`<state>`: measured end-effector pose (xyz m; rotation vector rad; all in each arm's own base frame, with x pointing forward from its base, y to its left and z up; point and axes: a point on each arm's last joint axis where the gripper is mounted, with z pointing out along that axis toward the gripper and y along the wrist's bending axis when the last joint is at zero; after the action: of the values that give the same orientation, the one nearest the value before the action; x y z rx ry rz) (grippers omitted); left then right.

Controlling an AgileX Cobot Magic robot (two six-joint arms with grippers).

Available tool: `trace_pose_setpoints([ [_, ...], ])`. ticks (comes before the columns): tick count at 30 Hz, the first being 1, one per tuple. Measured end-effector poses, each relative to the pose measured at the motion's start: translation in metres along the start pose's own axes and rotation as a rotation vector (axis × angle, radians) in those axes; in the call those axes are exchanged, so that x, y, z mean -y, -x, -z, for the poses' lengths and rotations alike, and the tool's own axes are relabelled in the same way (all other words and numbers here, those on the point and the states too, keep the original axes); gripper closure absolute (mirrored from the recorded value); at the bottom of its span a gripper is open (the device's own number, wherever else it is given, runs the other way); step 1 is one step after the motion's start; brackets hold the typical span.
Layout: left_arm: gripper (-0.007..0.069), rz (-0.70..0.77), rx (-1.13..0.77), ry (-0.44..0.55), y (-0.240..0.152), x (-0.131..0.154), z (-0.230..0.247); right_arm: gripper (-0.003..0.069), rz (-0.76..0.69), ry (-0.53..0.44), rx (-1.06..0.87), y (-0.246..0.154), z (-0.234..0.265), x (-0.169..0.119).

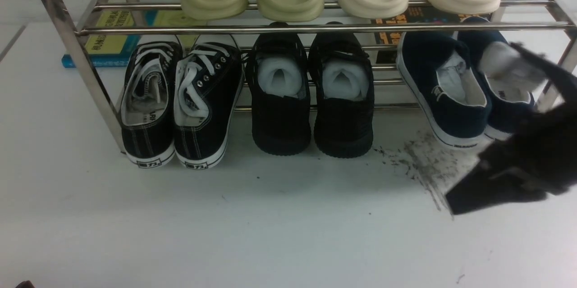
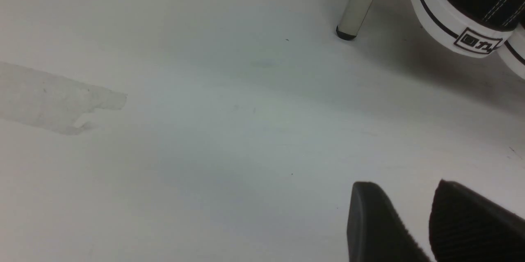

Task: Take the shoes off the shelf with your hand on the white table.
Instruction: 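Reach toward the shoe rack and grasp a shoe on it with the right gripper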

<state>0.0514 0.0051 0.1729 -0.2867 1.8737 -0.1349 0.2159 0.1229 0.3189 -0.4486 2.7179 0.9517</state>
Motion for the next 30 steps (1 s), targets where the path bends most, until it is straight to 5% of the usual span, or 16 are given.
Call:
trace_pose_setpoints([
  [4, 0.0386, 0.0, 0.0, 0.0, 0.0, 0.0, 0.0, 0.0638, 0.148, -0.073, -0.073, 0.029, -0.028, -0.052],
  [9, 0.0386, 0.0, 0.0, 0.0, 0.0, 0.0, 0.0, 0.0603, 0.209, -0.198, -0.046, 0.049, -0.043, -0.085],
  [13, 0.0386, 0.0, 0.0, 0.0, 0.0, 0.0, 0.0, 0.0511, 0.279, -0.307, 0.005, 0.073, -0.065, -0.112],
  [21, 0.0386, 0.001, 0.001, 0.0, 0.0, 0.0, 0.0, 0.0342, 0.279, -0.414, 0.051, 0.102, -0.087, -0.118],
  [30, 0.0386, 0.001, 0.001, 0.0, 0.0, 0.0, 0.0, 0.0295, 0.251, -0.578, 0.202, 0.122, -0.089, -0.105],
])
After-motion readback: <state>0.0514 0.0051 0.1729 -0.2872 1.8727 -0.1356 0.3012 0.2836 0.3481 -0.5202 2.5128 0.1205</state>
